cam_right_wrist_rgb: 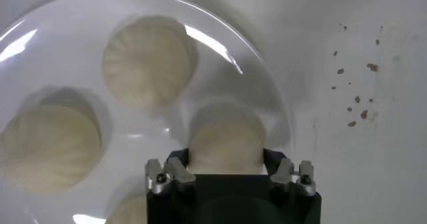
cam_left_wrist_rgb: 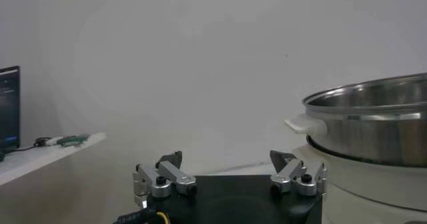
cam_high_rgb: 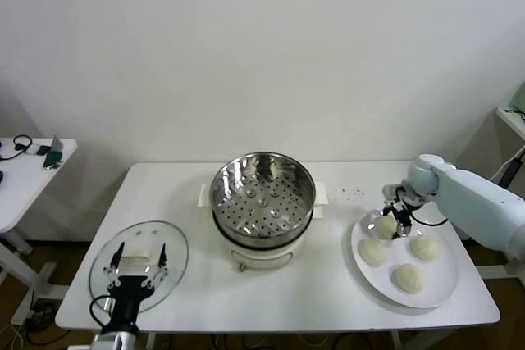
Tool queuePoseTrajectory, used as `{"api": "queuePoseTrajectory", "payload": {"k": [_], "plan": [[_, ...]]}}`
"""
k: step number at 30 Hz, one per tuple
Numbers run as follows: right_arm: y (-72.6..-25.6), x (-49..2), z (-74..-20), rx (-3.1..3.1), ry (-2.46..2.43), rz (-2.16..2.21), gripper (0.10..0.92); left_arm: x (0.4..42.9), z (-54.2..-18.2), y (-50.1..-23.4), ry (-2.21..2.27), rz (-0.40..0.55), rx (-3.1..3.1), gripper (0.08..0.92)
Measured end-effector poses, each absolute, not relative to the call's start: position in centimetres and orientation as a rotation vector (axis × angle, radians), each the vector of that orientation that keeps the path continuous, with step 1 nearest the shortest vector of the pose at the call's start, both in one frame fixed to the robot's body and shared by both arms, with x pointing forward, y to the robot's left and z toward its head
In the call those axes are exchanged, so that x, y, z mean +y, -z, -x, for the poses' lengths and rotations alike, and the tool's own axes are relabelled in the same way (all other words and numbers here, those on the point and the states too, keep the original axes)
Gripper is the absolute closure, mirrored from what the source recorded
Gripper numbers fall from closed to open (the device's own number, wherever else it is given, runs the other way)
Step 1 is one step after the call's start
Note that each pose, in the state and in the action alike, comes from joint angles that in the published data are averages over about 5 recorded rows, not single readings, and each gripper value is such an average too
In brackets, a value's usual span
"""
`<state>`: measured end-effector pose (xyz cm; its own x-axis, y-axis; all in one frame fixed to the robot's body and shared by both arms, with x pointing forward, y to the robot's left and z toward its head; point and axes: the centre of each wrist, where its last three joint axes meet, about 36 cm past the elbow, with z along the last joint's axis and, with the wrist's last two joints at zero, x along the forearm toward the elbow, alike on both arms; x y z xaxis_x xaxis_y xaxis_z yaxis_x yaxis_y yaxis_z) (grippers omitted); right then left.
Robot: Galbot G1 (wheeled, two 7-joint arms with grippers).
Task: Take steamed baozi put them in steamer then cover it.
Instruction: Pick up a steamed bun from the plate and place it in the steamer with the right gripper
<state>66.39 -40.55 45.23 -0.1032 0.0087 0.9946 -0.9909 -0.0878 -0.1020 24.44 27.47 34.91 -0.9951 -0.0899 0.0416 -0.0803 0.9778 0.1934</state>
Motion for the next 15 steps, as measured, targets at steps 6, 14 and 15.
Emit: {"api": "queuePoseTrajectory", "payload": {"k": [6,14,15], "plan": [[-46.2,-40.8,-66.5,-1.241,-1.368,-1.221,0.343,27.5,-24.4,-34.8,0.288,-0.136,-3.071,0.177],[-50.6,-38.7,-67.8,-1.212,-1.471,-1.295,0.337,27.5,-24.3,-34.8,0.273,-0.140,-3.069,0.177],[-51.4,-38.1,-68.0,-1.203,-1.493,-1.311,0.336,27.5,-24.3,-34.8,0.271,-0.140,-3.069,0.177]]}}
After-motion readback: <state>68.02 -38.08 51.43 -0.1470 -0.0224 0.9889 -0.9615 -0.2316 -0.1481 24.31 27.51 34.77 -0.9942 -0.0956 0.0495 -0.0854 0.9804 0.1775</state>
